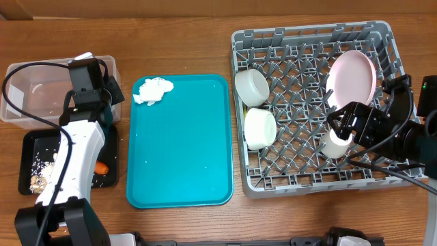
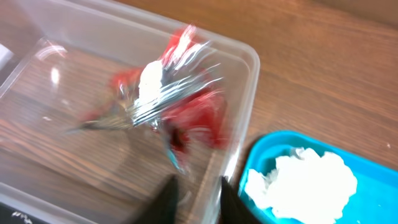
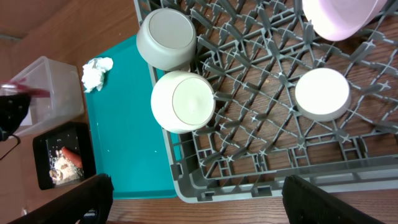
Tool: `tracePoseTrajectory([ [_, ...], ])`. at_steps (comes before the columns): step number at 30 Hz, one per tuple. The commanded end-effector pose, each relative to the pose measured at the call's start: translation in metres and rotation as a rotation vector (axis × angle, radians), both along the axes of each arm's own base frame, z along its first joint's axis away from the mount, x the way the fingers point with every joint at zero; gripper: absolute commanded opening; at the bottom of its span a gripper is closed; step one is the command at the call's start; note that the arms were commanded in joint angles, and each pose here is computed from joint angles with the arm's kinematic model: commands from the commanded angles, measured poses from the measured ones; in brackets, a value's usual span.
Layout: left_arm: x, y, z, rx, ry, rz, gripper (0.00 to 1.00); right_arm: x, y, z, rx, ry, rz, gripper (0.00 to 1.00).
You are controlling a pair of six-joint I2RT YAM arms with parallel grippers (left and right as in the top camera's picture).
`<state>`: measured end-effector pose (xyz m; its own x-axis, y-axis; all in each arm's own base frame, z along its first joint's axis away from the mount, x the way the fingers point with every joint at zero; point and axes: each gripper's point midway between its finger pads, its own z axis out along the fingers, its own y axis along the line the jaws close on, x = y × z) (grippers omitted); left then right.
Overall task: Sort waste into correct bins and load items into the dishwasher rack
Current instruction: 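Carry the foil left and drop it into the clear bin, then grasp the white tissue on the teal tray with the left gripper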
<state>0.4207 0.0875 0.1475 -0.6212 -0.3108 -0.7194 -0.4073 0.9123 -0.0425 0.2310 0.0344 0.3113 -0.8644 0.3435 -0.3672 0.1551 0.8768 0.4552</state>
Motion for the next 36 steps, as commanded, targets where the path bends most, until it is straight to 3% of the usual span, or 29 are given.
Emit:
tracePoseTrajectory([
  [1, 0.007, -0.026, 0.011, -0.077, -0.027, -0.120, 0.51, 0.000, -0.001, 0.002, -0.009, -0.011, 0.000, 0.91],
  [3, 0.006, -0.044, 0.018, -0.113, -0.019, -0.175, 0.57, 0.000, -0.001, 0.002, -0.009, -0.010, 0.000, 0.91],
  [6, 0.006, -0.071, 0.018, -0.140, -0.010, -0.253, 0.58, -0.001, -0.001, 0.002, -0.009, -0.009, 0.000, 0.91],
  [9, 0.008, -0.099, 0.009, -0.067, 0.024, -0.338, 0.60, 0.000, -0.001, 0.002, -0.010, -0.011, 0.000, 0.91],
  [13, 0.017, -0.097, -0.012, 0.115, 0.076, -0.272, 0.67, 0.000, -0.001, 0.002, -0.009, -0.010, 0.000, 0.91],
  [19, 0.041, -0.103, -0.062, 0.111, 0.104, -0.281, 0.67, -0.001, -0.001, 0.002, -0.010, -0.009, 0.000, 0.91],
  [23, 0.056, -0.104, -0.077, 0.113, 0.077, -0.278, 0.73, -0.001, -0.001, 0.002, -0.009, -0.009, 0.000, 0.91],
  [30, 0.055, -0.108, -0.110, 0.095, 0.134, -0.296, 0.72, -0.001, -0.001, 0.002, -0.009, -0.009, 0.000, 0.91],
  [36, 0.048, -0.112, -0.130, 0.071, 0.189, -0.313, 0.60, -0.001, -0.001, 0.002, -0.008, -0.005, 0.000, 0.91],
])
